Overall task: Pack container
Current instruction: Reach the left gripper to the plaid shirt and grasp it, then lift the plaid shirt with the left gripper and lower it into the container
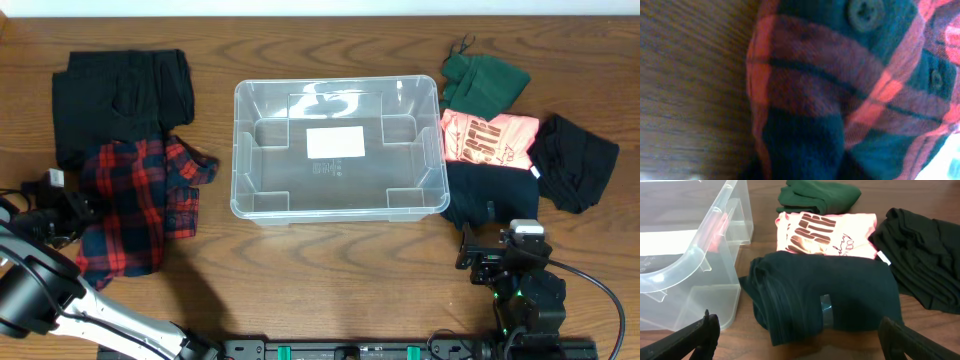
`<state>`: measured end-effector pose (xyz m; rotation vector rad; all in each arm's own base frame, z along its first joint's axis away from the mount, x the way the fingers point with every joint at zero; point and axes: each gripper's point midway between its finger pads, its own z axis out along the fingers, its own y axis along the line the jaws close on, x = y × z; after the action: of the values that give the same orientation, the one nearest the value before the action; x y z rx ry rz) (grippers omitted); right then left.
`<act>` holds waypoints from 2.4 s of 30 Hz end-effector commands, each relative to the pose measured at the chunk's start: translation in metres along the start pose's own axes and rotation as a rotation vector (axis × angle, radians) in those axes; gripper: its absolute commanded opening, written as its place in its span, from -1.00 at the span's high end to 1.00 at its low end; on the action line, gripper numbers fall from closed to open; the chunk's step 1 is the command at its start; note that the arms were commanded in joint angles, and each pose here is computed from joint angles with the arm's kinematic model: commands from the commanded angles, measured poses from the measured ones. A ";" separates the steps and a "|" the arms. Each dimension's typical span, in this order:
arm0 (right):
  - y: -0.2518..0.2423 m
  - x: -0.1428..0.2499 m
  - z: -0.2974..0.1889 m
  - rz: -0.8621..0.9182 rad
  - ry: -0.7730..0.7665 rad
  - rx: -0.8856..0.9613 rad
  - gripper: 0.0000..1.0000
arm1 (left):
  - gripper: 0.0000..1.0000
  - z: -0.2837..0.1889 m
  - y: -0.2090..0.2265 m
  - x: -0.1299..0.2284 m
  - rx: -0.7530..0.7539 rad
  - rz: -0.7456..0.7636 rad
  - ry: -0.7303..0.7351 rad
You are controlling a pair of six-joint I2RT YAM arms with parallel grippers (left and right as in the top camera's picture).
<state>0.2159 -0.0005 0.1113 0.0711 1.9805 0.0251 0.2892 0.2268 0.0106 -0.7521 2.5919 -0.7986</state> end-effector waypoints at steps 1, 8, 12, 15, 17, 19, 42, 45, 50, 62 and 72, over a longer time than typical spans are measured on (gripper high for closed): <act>-0.001 0.000 0.000 0.016 -0.005 0.006 -0.99 | 0.85 0.011 -0.005 0.010 0.036 -0.020 0.038; -0.001 0.000 0.000 0.016 -0.005 0.006 -0.98 | 0.88 -0.016 -0.044 -0.001 0.159 -0.069 0.006; -0.001 0.000 0.000 0.016 -0.005 0.006 -0.99 | 0.88 -0.062 -0.099 -0.017 0.280 -0.048 -0.075; -0.001 0.000 0.000 0.016 -0.005 0.006 -0.99 | 0.88 -0.108 -0.158 -0.028 0.399 0.037 -0.190; -0.001 0.000 0.000 0.016 -0.005 0.006 -0.98 | 0.89 -0.134 -0.195 -0.027 0.454 0.122 -0.257; -0.001 0.000 0.000 0.016 -0.005 0.006 -0.98 | 0.90 -0.156 -0.233 -0.020 0.493 0.203 -0.310; -0.001 0.000 0.000 0.016 -0.005 0.006 -0.99 | 0.88 -0.113 -0.526 0.095 0.523 0.420 -0.278; -0.001 0.000 0.000 0.016 -0.005 0.006 -0.98 | 0.88 -0.090 -0.547 0.107 0.527 0.399 -0.260; -0.001 0.000 0.000 0.016 -0.005 0.006 -0.98 | 0.88 -0.039 -0.574 0.123 0.534 0.348 -0.189; -0.001 0.000 0.000 0.016 -0.005 0.006 -0.98 | 0.88 0.048 -0.591 0.165 0.515 0.285 0.004; -0.001 0.000 0.000 0.016 -0.005 0.006 -0.99 | 0.88 0.096 -0.532 0.177 0.358 0.233 0.047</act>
<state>0.2159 -0.0005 0.1113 0.0711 1.9805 0.0251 0.3966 -0.3000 0.2377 -0.2778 2.4077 -1.2240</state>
